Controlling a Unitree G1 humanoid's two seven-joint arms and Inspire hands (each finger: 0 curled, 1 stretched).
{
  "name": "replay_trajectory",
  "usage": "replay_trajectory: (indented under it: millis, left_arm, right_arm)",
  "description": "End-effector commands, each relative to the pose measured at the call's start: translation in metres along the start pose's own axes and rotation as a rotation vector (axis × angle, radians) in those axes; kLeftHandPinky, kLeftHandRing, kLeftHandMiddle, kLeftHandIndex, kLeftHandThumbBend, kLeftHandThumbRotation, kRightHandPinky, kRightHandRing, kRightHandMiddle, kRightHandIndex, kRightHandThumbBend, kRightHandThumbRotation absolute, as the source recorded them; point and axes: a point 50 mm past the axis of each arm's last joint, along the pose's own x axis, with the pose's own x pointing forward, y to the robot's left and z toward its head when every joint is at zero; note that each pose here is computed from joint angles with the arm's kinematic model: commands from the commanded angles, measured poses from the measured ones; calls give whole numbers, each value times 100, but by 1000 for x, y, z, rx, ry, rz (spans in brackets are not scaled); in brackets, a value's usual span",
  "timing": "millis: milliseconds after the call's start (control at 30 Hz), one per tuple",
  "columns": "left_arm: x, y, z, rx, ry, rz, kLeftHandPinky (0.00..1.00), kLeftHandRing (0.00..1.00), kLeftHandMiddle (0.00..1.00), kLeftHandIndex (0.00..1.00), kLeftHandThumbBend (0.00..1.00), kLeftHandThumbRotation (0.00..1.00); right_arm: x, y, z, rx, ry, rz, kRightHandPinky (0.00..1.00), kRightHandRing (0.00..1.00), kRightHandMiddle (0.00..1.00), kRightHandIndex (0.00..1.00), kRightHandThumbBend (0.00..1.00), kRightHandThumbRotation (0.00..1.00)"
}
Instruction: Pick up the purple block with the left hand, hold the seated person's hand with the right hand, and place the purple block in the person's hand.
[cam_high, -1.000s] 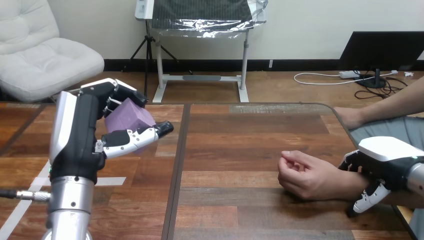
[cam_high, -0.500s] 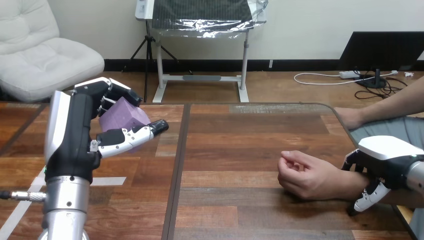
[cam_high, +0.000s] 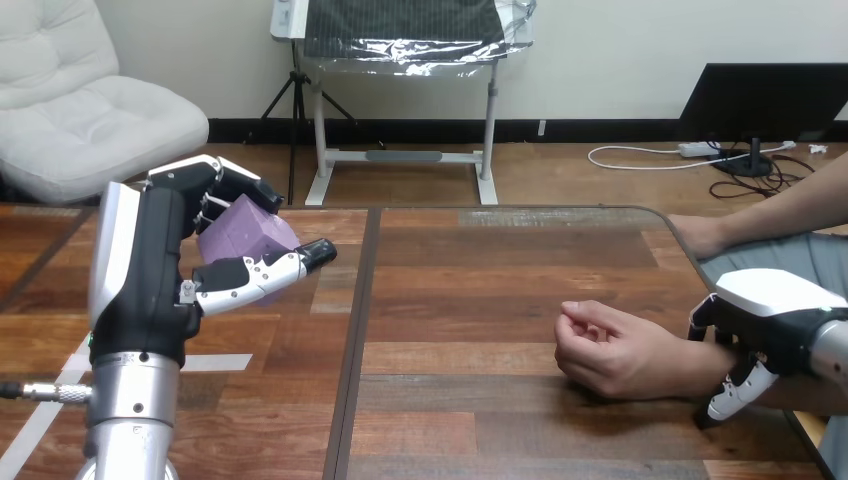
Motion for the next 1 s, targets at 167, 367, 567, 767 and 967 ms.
replay_trajectory:
  millis: [167, 367, 567, 767, 967]
  left_arm:
    - [12, 7, 21, -20, -101, 43, 32, 36, 39, 40, 74, 0]
    - [12, 7, 21, -22, -96, 41, 32, 35, 39, 40, 74, 0]
    - [13, 6, 20, -31, -91, 35, 31, 35, 39, 40, 74, 0]
    - [14, 6, 20, -34, -86, 25, 32, 36, 39, 40, 73, 0]
    - [16, 3, 17, -57, -86, 13, 33, 36, 40, 40, 73, 0]
  right_arm:
    - [-1, 19, -10, 40, 57, 75, 21, 29, 40, 52, 82, 20]
    - [-1, 19, -10, 57, 57, 73, 21, 30, 40, 51, 83, 19]
    - [-1, 18, -10, 79, 54, 65, 23, 31, 41, 50, 83, 17]
    - [-2, 16, -10, 102, 43, 59, 26, 33, 42, 50, 83, 15]
    - [-2, 12, -10, 133, 29, 42, 25, 33, 41, 49, 83, 14]
